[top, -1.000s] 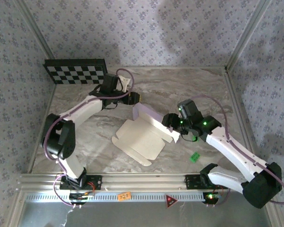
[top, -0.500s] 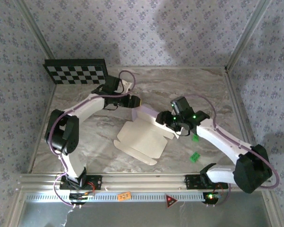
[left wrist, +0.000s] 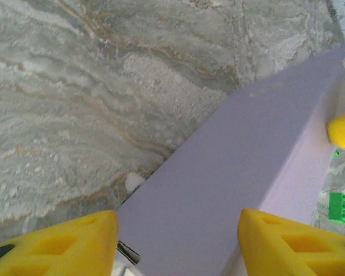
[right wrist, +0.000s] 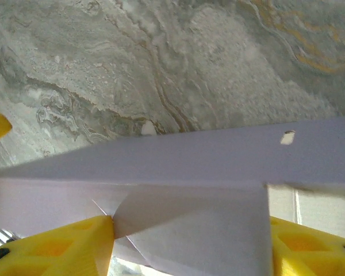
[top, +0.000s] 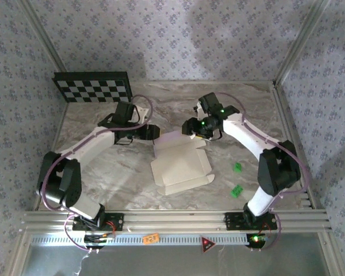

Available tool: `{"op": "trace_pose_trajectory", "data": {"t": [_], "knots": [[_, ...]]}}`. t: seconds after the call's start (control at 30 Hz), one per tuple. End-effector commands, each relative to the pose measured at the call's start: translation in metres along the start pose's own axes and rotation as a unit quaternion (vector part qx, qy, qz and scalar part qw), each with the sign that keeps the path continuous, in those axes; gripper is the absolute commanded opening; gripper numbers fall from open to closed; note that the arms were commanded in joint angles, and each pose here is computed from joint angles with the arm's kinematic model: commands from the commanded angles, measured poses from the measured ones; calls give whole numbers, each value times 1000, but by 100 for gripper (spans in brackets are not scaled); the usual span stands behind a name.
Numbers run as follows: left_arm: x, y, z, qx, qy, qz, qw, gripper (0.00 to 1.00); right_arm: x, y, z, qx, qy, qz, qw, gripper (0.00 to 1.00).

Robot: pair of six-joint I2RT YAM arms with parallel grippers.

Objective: Fold the paper box

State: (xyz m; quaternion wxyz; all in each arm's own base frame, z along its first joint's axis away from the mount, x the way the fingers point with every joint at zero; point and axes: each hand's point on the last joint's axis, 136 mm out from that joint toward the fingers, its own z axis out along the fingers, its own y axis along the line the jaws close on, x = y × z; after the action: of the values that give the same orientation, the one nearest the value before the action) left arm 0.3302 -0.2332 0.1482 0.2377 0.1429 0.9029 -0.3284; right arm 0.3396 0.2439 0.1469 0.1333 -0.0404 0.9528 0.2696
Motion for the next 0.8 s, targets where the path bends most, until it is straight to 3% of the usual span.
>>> {"op": "trace_pose_trajectory", "data": {"t": [0.0,0.17,0.43,0.77], "knots": [[34,-2,-7,-7,44,-26,999,59,5,0,8,14,40,-45,998,61],[31,-4,-19,-21,35,-15,999,59,-2,-7,3,44,37,-59,997,63],[0,-25,-33,-10,26,89,996,65,-8,-15,-27,66,-6,-57,996,67],[-11,-72,-5,32,93,229,968,80,-11,-52,-60,47,-89,14,995,69]]}}
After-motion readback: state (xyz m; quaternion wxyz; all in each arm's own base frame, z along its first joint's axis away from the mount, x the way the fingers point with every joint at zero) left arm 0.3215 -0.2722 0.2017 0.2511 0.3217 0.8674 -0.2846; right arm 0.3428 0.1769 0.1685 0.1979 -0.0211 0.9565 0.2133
